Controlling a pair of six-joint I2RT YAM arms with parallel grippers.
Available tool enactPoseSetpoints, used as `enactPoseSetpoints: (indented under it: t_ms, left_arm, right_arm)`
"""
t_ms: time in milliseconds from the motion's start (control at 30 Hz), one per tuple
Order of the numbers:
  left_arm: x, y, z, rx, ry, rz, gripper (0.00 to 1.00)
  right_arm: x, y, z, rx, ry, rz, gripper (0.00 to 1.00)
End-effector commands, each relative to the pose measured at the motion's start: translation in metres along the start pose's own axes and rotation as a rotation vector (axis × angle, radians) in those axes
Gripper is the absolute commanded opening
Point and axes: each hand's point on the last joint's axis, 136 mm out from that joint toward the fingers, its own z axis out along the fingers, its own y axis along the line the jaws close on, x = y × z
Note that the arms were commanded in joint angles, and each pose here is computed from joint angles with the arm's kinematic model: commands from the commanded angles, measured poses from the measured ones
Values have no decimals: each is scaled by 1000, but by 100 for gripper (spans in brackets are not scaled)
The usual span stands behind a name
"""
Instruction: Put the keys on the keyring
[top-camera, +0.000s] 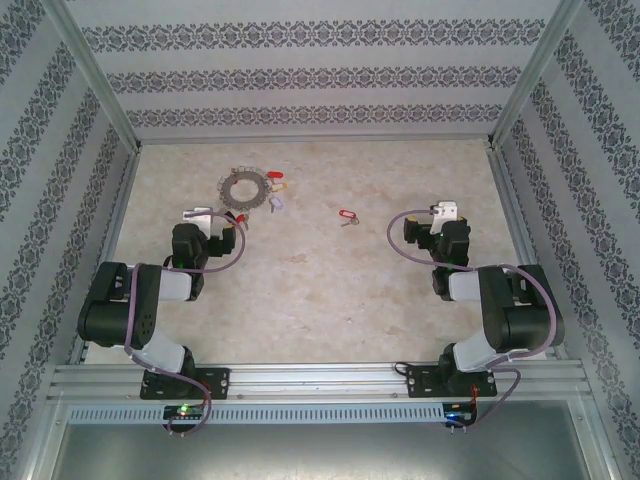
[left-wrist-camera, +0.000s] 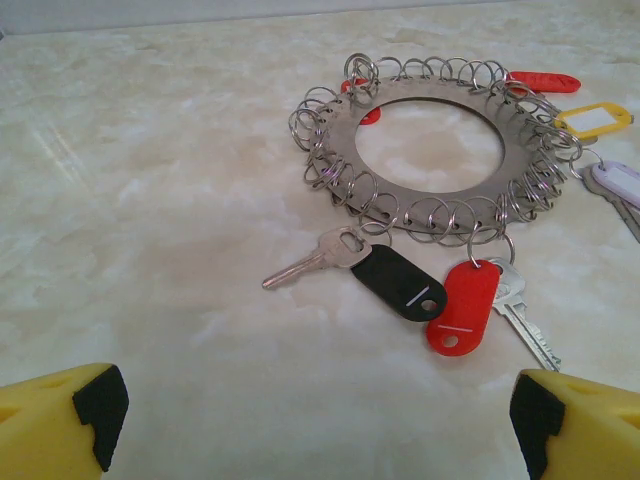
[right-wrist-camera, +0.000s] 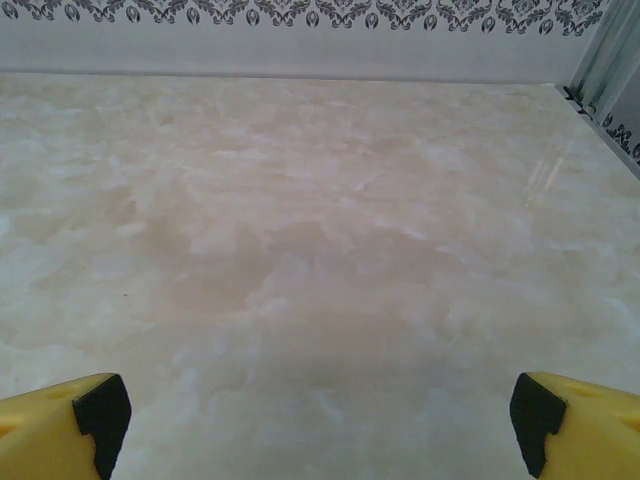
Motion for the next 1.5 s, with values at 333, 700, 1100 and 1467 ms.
enactPoseSetpoints:
  t_ms: [333, 700, 1100, 1467]
  left_arm:
    - [-10, 3, 2, 3, -20, -24, 99]
    - [-10, 2, 2, 4, -19, -24, 99]
    - [-15, -3, 0, 41, -18, -11, 99]
    - [-129, -17, -69, 131, -80, -56, 99]
  right_arm:
    - [-12, 1, 0, -14, -33, 23, 98]
    - [-12, 1, 0, -16, -32, 26, 98]
    - [-20, 5, -23, -49, -104, 21, 98]
    - [-110, 5, -85, -53, -184, 124, 98]
